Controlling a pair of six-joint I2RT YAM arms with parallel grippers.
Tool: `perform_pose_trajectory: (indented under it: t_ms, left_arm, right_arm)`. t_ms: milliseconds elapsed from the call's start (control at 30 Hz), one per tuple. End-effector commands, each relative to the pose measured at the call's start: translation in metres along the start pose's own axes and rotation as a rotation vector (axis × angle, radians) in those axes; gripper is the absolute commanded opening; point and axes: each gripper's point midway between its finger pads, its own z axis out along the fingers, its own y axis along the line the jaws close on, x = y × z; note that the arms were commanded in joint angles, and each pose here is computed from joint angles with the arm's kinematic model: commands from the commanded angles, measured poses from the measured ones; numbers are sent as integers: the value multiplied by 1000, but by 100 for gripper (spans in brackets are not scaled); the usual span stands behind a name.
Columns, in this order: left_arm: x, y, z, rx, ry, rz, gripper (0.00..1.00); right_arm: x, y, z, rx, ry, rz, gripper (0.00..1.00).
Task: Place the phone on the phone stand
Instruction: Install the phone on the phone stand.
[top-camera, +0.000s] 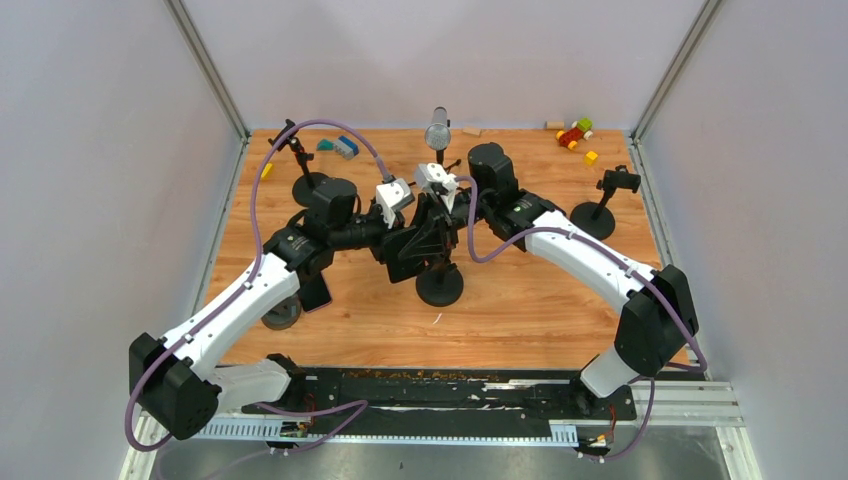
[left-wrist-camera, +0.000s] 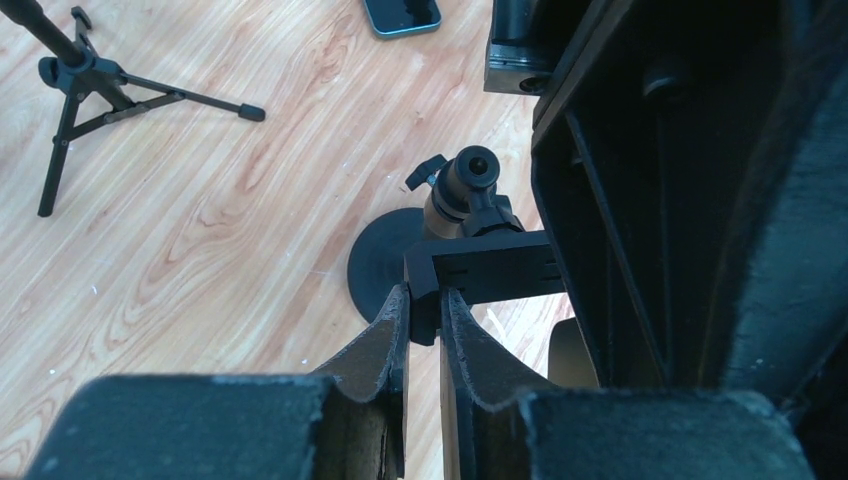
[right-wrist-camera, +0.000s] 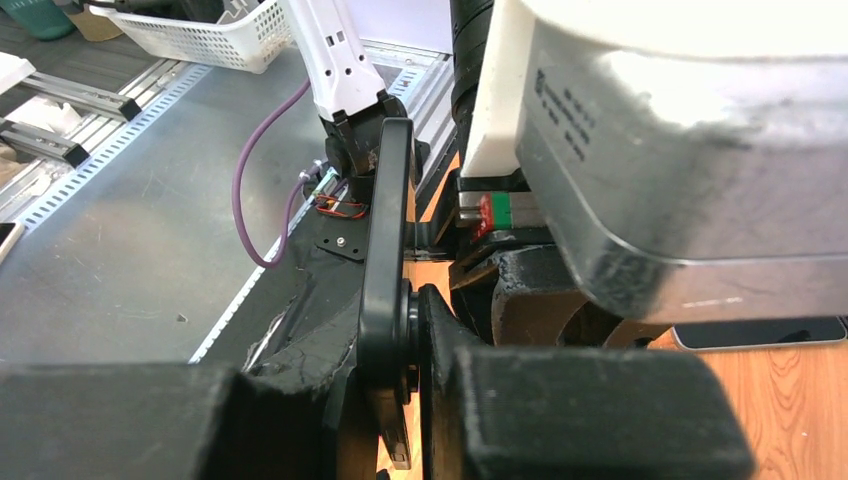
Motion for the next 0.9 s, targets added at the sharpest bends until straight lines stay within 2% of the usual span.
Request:
perform_pose_trajectory:
  t_ms: [0, 467, 867]
  left_arm:
    - [-5, -11, -1, 56, -30, -14, 0]
    - [-4, -9, 0, 58, -41, -33, 0]
    - [0, -3, 0, 21, -44, -45, 0]
  right_arm:
    - [-18, -5, 0, -3, -27, -163, 0]
    - [-9, -2, -13, 49, -25, -192, 0]
    - [-9, -2, -22, 132, -63, -153, 0]
